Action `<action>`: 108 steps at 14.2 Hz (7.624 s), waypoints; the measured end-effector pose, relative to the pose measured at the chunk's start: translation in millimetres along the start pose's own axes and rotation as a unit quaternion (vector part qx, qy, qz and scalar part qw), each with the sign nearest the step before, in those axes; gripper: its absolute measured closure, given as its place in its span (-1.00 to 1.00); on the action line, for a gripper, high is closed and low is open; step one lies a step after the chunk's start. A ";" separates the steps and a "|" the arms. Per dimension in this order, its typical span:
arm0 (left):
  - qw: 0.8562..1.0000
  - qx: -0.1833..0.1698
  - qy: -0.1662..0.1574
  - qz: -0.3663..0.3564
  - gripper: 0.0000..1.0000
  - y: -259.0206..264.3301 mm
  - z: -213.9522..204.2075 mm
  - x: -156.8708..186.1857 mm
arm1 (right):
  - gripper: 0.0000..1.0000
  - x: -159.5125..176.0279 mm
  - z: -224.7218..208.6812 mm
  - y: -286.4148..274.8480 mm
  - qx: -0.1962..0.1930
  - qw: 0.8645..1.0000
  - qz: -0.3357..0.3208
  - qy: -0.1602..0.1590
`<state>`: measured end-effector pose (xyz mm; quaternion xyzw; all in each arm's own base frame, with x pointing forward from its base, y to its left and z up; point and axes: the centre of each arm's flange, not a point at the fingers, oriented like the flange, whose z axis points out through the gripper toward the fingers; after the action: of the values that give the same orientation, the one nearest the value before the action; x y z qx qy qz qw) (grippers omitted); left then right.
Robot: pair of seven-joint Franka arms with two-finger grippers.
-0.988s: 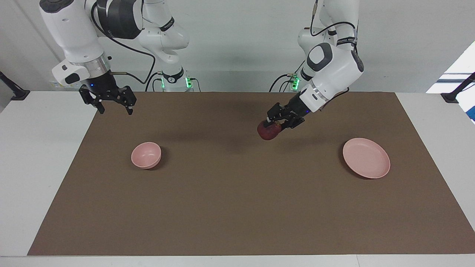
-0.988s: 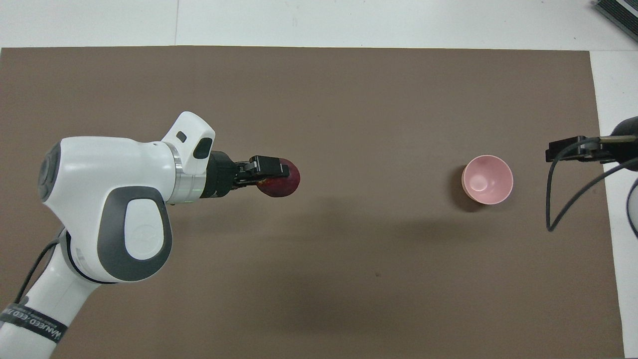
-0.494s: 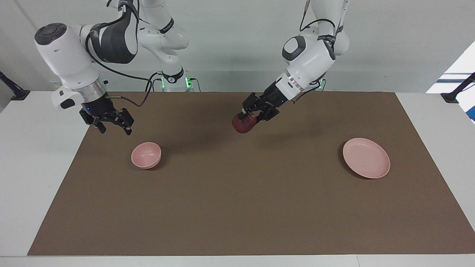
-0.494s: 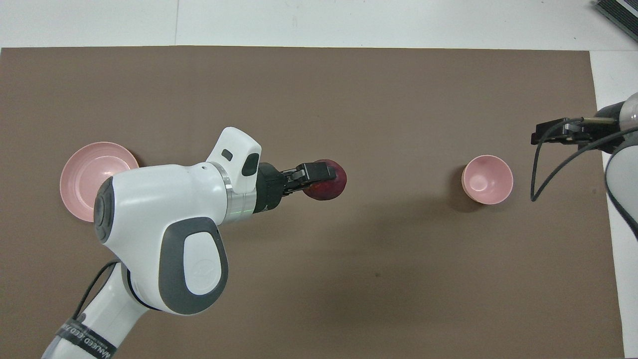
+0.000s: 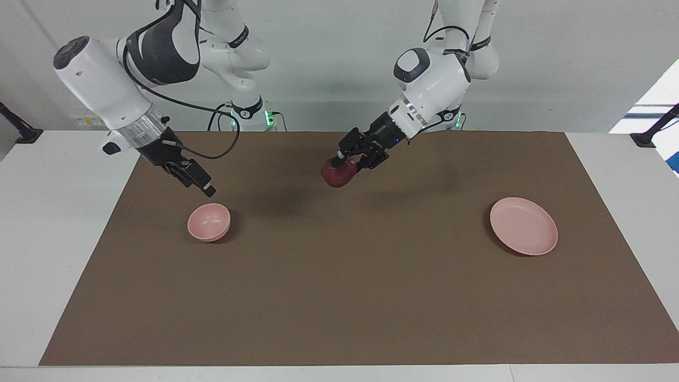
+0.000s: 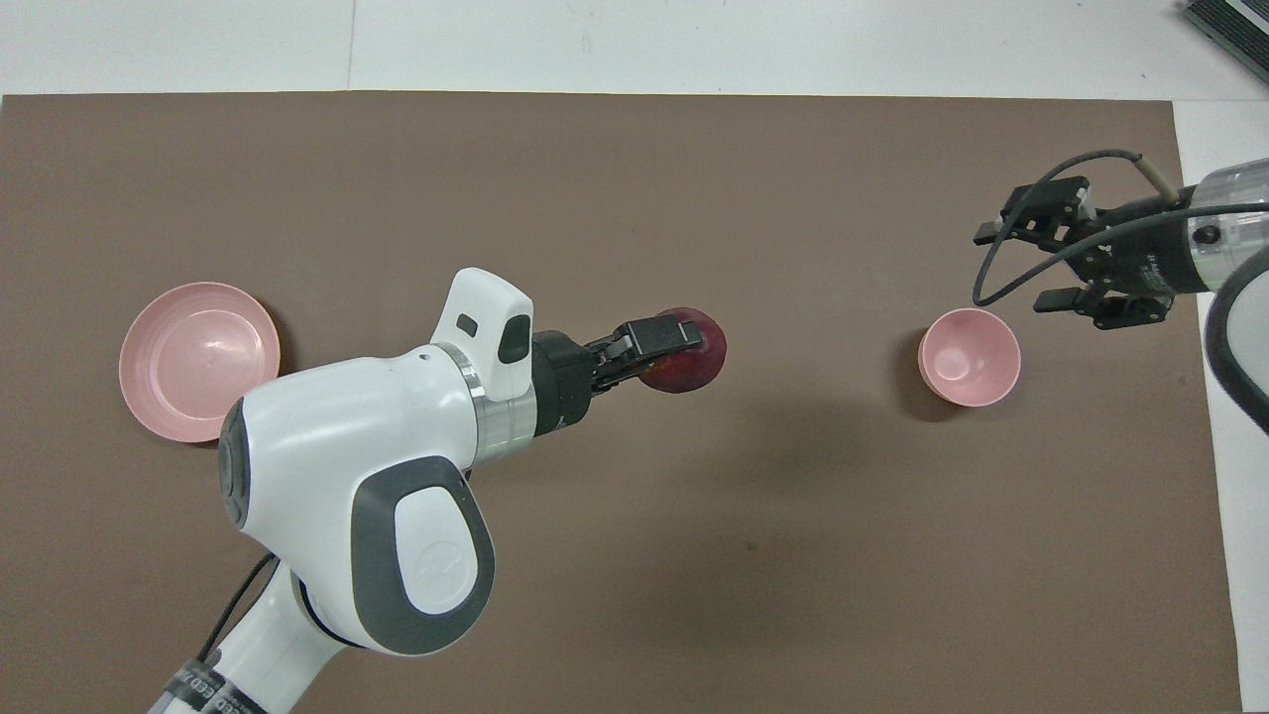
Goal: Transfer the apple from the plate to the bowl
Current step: 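Close the right gripper on the apple held by the left gripper, then carry the apple toward the bowl with the right gripper while the left gripper withdraws, then lower the apple into the pink bowl and open the right gripper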
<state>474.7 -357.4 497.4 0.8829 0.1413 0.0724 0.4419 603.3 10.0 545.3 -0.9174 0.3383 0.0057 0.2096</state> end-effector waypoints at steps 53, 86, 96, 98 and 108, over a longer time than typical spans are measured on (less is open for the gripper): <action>0.998 0.027 -0.016 0.048 -1.00 6.1 -9.3 8.9 | -0.58 -122.2 74.6 -117.1 0.001 0.984 0.107 -0.142; 0.869 0.430 -0.124 0.212 -1.00 -34.3 -333.6 157.4 | -0.58 32.0 167.9 103.5 -0.236 0.905 -0.354 -0.015; 0.871 0.430 -0.117 0.209 -1.00 -35.1 -343.5 157.2 | -0.57 28.6 184.3 105.4 -0.238 0.908 -0.345 -0.018; 0.871 0.430 -0.117 0.208 -1.00 -35.1 -343.5 157.2 | -0.72 29.3 186.5 104.9 -0.237 0.909 -0.343 -0.015; 0.871 0.430 -0.117 0.208 -1.00 -35.1 -343.5 157.2 | -1.00 17.4 104.0 69.5 -0.219 0.922 -0.317 0.038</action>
<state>530.7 -27.1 675.5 0.9966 -0.0817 -0.0091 0.0065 587.0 -7.8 421.4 -0.9992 0.0273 -0.0220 -0.0190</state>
